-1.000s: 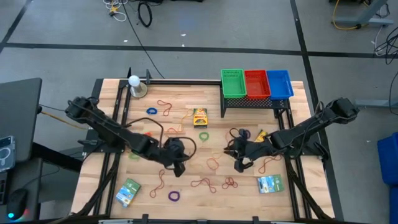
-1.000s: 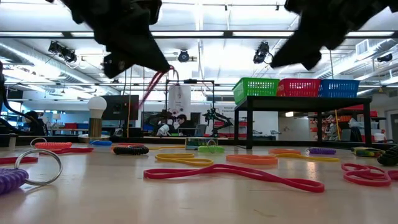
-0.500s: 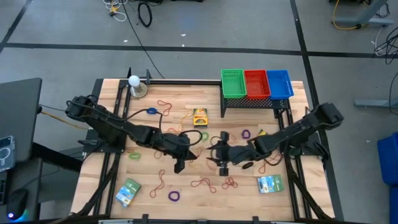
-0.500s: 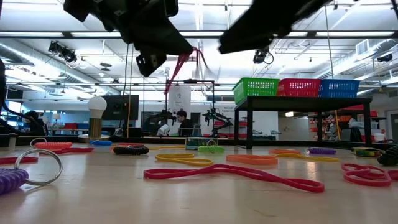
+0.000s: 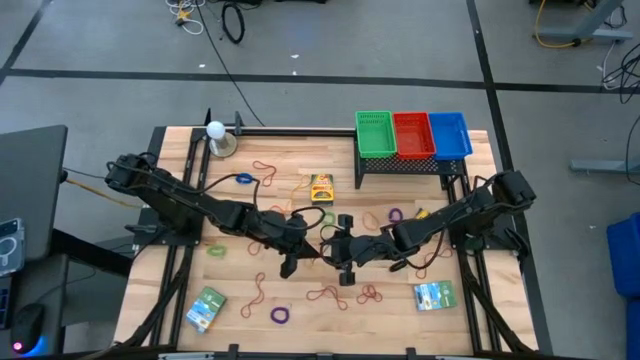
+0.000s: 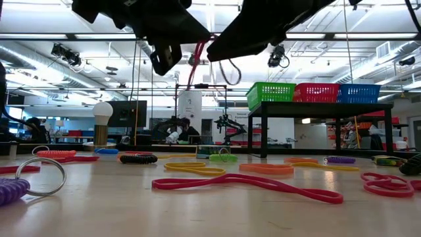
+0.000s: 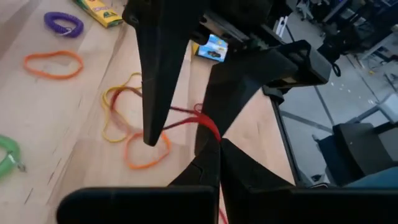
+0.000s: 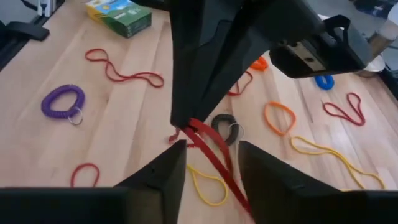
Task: Pick & Place Office Desk Supplies
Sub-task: Put the red rubber band into the red bin, then put the purple spring keychain into the green bin
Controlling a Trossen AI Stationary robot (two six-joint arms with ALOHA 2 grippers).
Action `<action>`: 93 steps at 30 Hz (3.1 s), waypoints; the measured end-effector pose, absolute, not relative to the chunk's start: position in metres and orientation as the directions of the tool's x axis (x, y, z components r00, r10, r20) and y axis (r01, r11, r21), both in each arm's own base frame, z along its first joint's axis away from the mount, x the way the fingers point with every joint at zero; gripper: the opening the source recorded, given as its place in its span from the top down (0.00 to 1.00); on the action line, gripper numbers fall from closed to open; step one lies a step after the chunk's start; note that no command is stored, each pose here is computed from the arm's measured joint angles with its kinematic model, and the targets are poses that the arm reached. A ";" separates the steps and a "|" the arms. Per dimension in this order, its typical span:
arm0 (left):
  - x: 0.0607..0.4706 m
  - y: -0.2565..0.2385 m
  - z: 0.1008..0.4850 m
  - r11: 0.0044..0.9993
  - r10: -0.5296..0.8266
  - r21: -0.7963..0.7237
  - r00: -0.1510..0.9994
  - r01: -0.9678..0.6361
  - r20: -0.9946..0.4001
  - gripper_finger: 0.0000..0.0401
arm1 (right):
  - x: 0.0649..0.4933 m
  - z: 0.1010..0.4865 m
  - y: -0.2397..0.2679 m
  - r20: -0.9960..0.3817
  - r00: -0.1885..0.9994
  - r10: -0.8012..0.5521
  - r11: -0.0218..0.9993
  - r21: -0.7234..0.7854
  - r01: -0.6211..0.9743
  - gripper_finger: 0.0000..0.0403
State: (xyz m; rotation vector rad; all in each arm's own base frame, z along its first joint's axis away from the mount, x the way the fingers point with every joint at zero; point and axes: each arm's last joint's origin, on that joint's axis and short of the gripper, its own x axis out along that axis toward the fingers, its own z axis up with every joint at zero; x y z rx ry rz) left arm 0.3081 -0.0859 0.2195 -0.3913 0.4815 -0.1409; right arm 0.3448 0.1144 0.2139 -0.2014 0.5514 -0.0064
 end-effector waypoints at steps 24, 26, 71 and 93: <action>0.273 -0.076 0.257 0.941 -0.003 -0.305 0.902 -0.143 -0.432 0.77 | 0.308 0.258 0.095 -0.561 0.818 -0.127 0.985 -0.170 0.037 0.99; 0.272 -0.075 0.258 0.944 0.024 -0.288 0.907 -0.159 -0.421 0.82 | 0.299 0.268 0.086 -0.570 0.811 -0.135 0.988 -0.137 0.068 0.99; 0.244 -0.062 0.203 0.855 0.178 -0.485 0.982 -0.185 -0.061 0.97 | 0.177 0.332 -0.184 -0.848 0.062 -0.526 0.277 -0.102 0.955 0.98; 0.244 -0.062 0.203 0.829 0.168 -0.531 0.984 -0.175 -0.062 0.97 | 0.187 0.309 -0.201 -0.897 0.014 -0.442 0.197 -0.082 0.977 0.57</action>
